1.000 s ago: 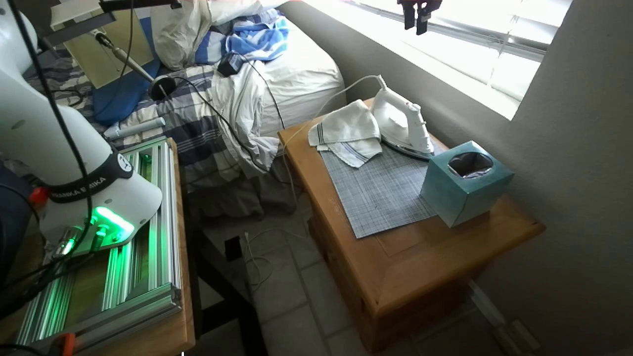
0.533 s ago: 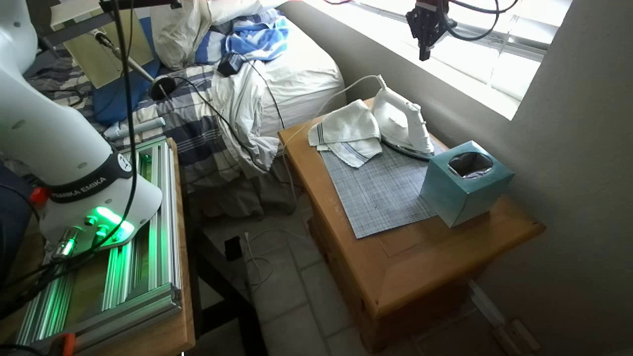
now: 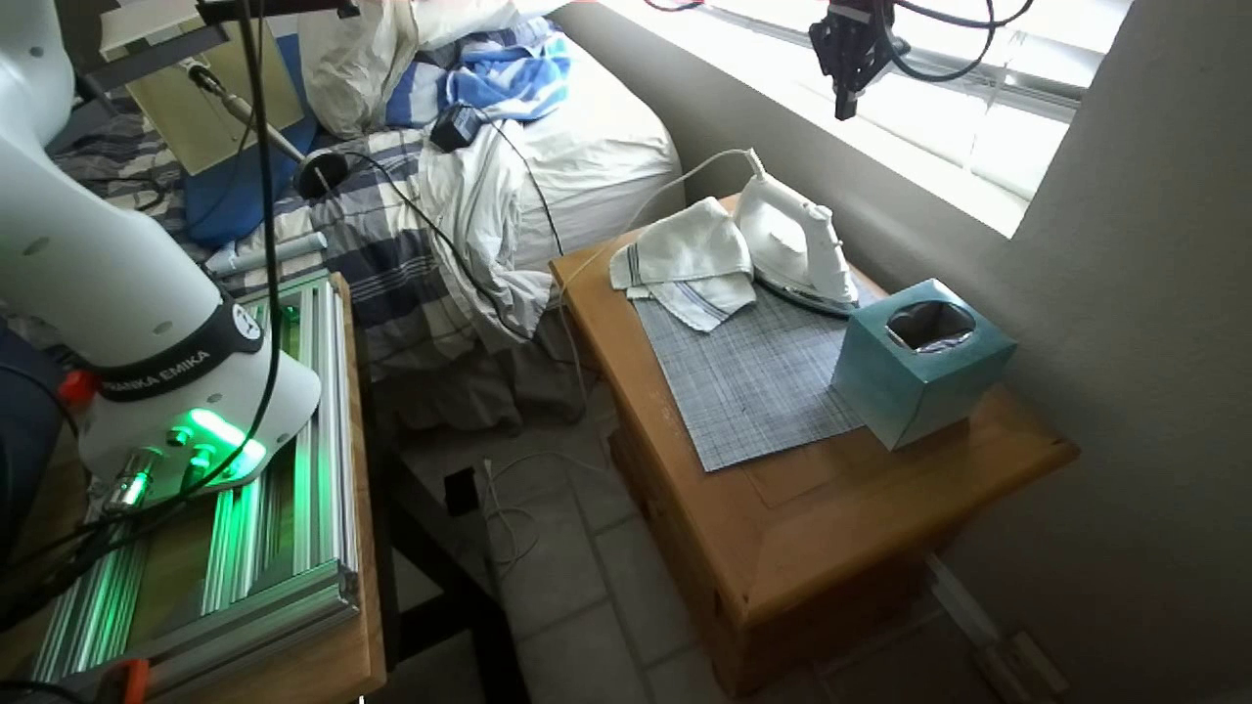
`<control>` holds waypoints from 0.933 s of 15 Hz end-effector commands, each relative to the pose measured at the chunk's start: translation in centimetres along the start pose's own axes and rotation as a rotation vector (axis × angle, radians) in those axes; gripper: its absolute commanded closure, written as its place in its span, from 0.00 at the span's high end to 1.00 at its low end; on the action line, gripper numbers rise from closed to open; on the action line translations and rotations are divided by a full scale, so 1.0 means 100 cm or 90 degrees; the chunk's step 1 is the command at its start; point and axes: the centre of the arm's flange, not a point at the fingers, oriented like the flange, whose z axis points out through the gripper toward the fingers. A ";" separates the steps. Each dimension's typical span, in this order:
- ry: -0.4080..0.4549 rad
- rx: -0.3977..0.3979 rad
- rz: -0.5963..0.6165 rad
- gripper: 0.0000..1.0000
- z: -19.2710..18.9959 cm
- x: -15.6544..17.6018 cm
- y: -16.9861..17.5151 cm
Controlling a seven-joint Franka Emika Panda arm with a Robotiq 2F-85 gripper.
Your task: Press on the pressing iron
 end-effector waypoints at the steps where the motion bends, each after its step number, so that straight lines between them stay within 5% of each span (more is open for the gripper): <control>1: -0.031 0.010 0.008 0.00 0.029 0.007 0.003; 14: -0.070 0.023 0.021 0.00 0.089 0.006 0.004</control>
